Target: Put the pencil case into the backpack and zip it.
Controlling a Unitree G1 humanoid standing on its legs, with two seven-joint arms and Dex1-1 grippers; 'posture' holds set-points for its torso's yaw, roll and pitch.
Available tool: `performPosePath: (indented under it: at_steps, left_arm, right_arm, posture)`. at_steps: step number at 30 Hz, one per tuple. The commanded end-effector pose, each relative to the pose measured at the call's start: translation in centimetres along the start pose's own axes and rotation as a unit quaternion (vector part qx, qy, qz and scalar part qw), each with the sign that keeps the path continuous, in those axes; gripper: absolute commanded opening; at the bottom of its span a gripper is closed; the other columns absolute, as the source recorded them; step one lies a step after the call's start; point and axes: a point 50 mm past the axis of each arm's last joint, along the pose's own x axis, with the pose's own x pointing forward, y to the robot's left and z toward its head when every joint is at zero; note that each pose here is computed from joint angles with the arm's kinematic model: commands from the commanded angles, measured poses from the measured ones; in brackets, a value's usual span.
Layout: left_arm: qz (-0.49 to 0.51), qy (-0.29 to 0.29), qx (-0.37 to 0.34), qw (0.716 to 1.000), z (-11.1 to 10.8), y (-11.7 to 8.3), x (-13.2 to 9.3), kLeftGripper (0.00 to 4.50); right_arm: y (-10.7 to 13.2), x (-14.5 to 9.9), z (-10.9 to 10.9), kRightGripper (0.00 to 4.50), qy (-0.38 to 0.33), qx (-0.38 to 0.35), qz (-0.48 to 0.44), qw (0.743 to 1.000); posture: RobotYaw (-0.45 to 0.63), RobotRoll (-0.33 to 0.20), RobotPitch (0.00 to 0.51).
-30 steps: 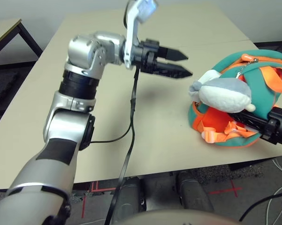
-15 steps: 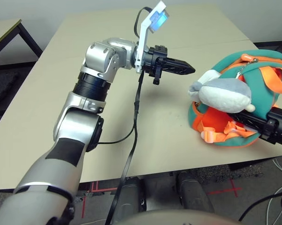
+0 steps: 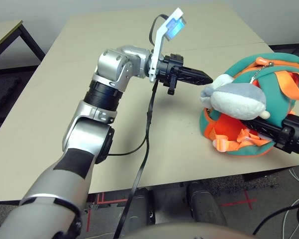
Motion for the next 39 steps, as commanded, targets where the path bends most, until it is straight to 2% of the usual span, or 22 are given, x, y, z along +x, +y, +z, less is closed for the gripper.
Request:
performPosePath:
  at_steps: [1,7,15,20,22,25,30,32,34,36,39]
  left_arm:
    - [0.016,0.016,-0.002,1.000,-0.8,0.7,0.6,0.00]
    - [0.018,0.029,0.002,0.999,-1.5,1.5,2.1,0.00]
    - [-0.028,0.005,0.008,1.000,-0.6,0.9,6.1,0.00]
    - [-0.041,-0.009,0.011,0.999,-0.4,0.5,7.4,0.00]
    - [-0.033,-0.013,0.018,0.999,-0.3,0.6,6.9,0.00]
    - [0.002,-0.012,0.056,0.998,0.2,0.9,4.6,0.00]
    - [0.063,0.013,0.120,0.991,1.7,0.6,-1.9,0.00]
    - [0.075,0.036,0.152,0.985,2.5,-0.2,-4.4,0.43]
    - [0.067,0.051,0.174,0.981,3.1,-1.2,-5.6,0.90]
    - [0.044,0.062,0.201,0.977,3.7,-2.3,-6.0,1.63]
    - [0.010,0.067,0.236,0.969,4.3,-3.5,-5.4,2.64]
  right_arm:
    - [0.6,0.4,-0.4,1.29,0.008,0.006,0.021,1.000]
    - [0.5,0.6,-0.5,1.29,0.007,0.008,0.023,1.000]
    - [0.3,0.8,-0.5,1.29,0.008,0.009,0.028,1.000]
    - [0.3,1.1,-0.5,1.29,0.007,0.009,0.031,0.999]
    - [0.2,1.1,-0.5,1.29,0.006,0.009,0.030,0.999]
    - [0.2,1.1,-0.5,1.28,0.006,0.008,0.029,1.000]
    - [0.0,1.0,-0.5,1.28,0.006,0.008,0.026,1.000]
    - [-0.2,1.0,-0.6,1.28,0.008,0.009,0.024,1.000]
    - [-0.3,0.9,-0.6,1.28,0.009,0.009,0.023,1.000]
    - [-0.5,0.9,-0.6,1.28,0.009,0.009,0.023,1.000]
    - [-0.7,1.1,-0.7,1.28,0.011,0.010,0.024,1.000]
  posture:
    - [-0.20,0.000,0.106]
    - [-0.19,0.000,0.106]
    - [-0.18,0.000,0.106]
    - [-0.19,0.000,0.099]
    - [-0.18,0.000,0.095]
    - [-0.18,0.000,0.092]
    - [-0.16,0.000,0.087]
    - [-0.15,0.000,0.086]
    - [-0.15,0.000,0.086]
    - [-0.14,0.000,0.083]
    - [-0.12,0.000,0.079]
